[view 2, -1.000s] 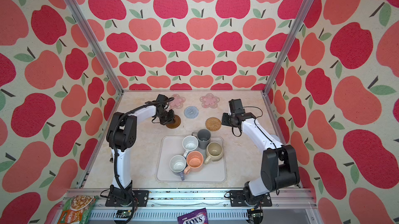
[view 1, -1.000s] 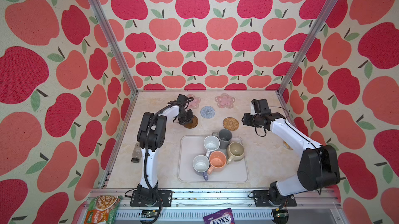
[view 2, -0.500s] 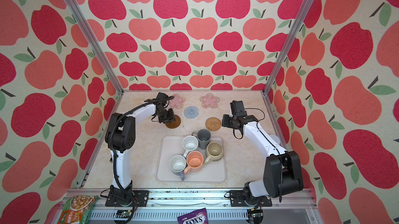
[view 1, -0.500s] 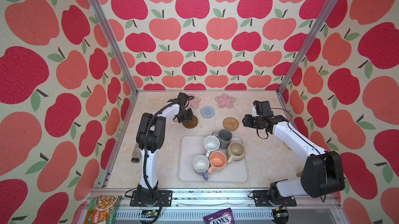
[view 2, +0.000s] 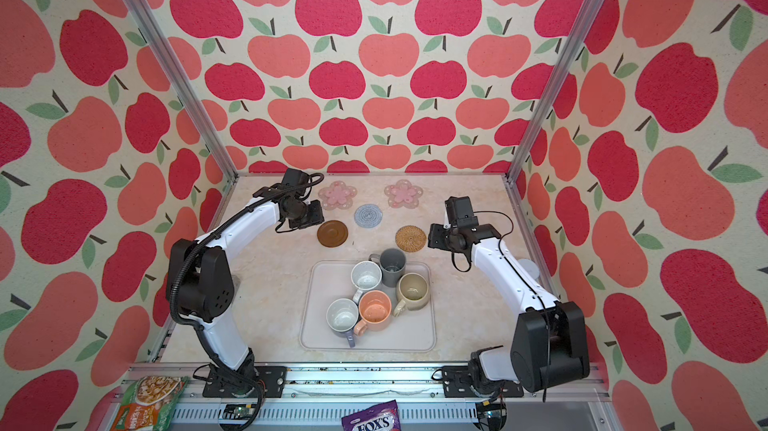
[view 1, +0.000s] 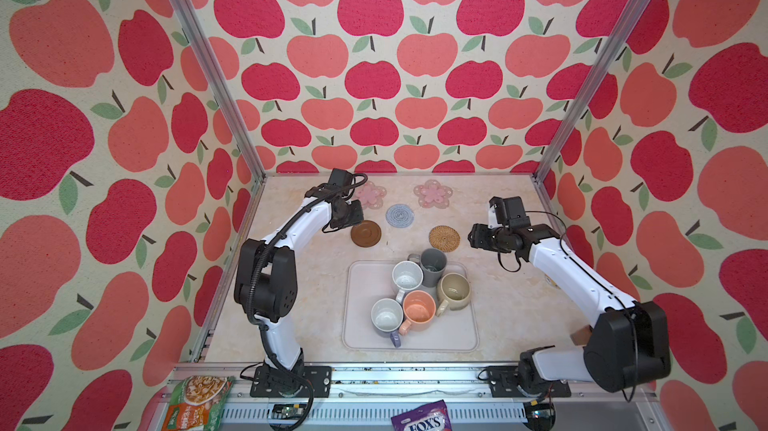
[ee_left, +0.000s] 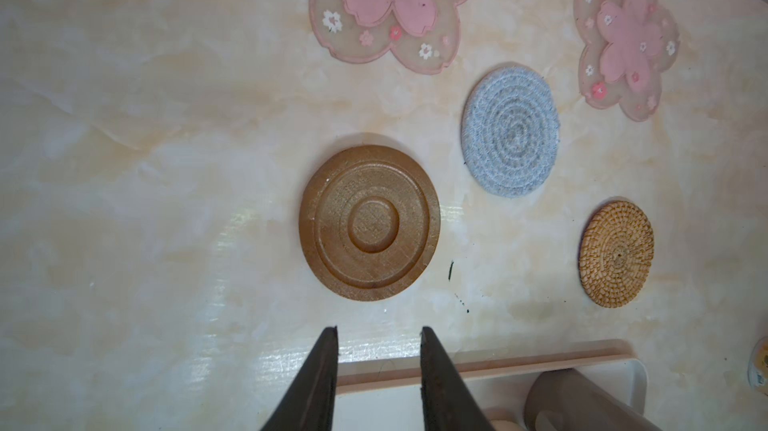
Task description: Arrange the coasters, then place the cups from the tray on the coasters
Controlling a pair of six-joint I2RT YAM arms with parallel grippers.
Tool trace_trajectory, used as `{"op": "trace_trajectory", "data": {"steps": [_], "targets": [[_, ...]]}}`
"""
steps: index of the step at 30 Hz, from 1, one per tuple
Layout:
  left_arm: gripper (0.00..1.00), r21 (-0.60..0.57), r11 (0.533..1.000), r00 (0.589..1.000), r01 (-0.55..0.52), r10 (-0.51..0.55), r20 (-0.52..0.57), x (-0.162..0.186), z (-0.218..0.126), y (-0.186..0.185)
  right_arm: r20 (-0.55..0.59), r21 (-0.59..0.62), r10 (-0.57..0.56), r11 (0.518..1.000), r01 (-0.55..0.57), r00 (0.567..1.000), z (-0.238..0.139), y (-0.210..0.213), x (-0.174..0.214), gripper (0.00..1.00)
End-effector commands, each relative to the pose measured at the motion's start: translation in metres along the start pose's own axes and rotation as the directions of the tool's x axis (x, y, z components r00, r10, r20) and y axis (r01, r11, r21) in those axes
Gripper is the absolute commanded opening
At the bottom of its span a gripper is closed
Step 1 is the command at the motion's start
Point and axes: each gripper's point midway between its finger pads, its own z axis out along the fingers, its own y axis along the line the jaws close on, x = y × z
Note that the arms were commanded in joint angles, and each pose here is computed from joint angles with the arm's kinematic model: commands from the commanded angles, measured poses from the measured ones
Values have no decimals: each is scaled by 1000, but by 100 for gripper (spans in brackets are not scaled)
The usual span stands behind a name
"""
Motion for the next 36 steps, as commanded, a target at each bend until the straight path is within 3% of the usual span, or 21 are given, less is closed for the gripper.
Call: {"op": "trace_trajectory", "data": {"steps": [1, 9, 14, 21, 24, 31, 36], "targets": [[36, -35, 999, 1000, -22, 22, -13, 18, -4, 11, 4, 9, -17, 1000, 17, 1000, -16, -4, 6, 61], [36, -62, 997, 999, -35, 33, -29, 39, -20, 24, -31, 15, 1, 1000, -1, 1000, -27, -12, 33, 61], [36, 0, 998, 998, -59, 59, -27, 47, -28, 11, -49, 5, -3, 1000, 3, 999, -33, -13, 47, 61], [35, 90, 959, 962, -268, 272, -30, 70, -39, -27, -40, 28, -12, 1000, 13, 999, -35, -21, 57, 62], [35, 94, 948, 950, -305, 309, -35, 80, -43, -33, -45, 25, -12, 1000, 13, 999, -32, -21, 60, 62], [36, 31, 972, 969, -233, 235, -77, 110, -64, -21, -25, 58, -8, 998, 9, 1000, -30, -28, 60, 62], [37, -50, 985, 984, -164, 160, -77, 130, -99, 0, 33, 64, -1, 998, -1, 999, -28, -27, 44, 64]]}}
